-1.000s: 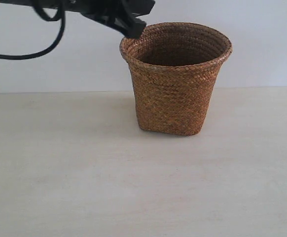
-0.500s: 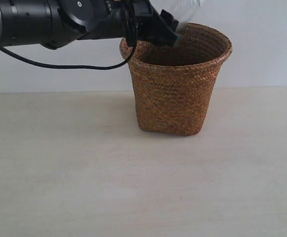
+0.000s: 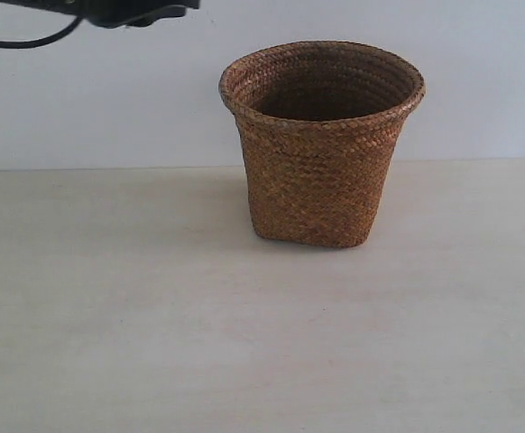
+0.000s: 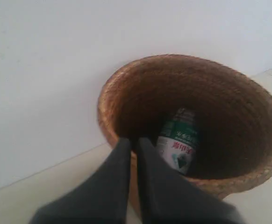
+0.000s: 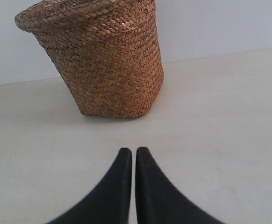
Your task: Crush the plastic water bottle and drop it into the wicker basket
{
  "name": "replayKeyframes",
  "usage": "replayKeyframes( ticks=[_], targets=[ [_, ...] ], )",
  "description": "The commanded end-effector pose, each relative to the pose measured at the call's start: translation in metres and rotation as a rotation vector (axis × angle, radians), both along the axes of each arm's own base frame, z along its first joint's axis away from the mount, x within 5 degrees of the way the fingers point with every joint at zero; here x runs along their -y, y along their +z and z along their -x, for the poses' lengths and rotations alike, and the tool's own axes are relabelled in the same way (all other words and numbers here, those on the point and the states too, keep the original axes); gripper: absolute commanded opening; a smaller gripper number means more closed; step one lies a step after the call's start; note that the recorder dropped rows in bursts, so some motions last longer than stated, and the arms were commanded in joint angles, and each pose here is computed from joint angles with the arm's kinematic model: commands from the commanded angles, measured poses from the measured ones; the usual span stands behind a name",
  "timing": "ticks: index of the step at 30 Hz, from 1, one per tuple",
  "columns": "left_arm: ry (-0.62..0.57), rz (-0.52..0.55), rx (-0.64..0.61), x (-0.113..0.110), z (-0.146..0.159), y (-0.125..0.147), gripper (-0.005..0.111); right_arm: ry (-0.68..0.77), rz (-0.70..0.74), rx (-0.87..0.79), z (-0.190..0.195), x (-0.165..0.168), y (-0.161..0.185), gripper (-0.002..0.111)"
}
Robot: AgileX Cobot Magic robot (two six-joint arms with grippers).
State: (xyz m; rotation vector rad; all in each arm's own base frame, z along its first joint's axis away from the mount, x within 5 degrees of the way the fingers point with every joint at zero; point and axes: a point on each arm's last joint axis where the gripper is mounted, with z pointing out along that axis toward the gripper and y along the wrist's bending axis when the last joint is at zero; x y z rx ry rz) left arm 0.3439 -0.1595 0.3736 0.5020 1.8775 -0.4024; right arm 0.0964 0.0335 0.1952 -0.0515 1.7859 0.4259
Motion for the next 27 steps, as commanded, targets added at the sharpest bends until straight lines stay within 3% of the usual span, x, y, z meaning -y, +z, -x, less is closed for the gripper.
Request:
replayKeyframes(
  ticks=[1, 7, 15, 27],
  targets=[
    [0.147, 0.089, 0.043, -0.038, 0.036, -0.004, 0.004, -0.003, 0.008, 0.001, 0.001, 0.001, -0.002, 0.0],
    [0.329, 0.211, 0.24, -0.085, 0.113, -0.018, 0.004, -0.003, 0.008, 0.001, 0.001, 0.001, -0.002, 0.0],
    [0.352, 0.283, 0.34, -0.114, 0.185, -0.033, 0.004, -0.004, 0.006, 0.0, 0.001, 0.001, -0.002, 0.0],
    [0.332, 0.325, 0.403, -0.13, 0.233, -0.051, 0.004, -0.008, -0.007, -0.007, 0.001, 0.001, -0.002, 0.0]
  ],
)
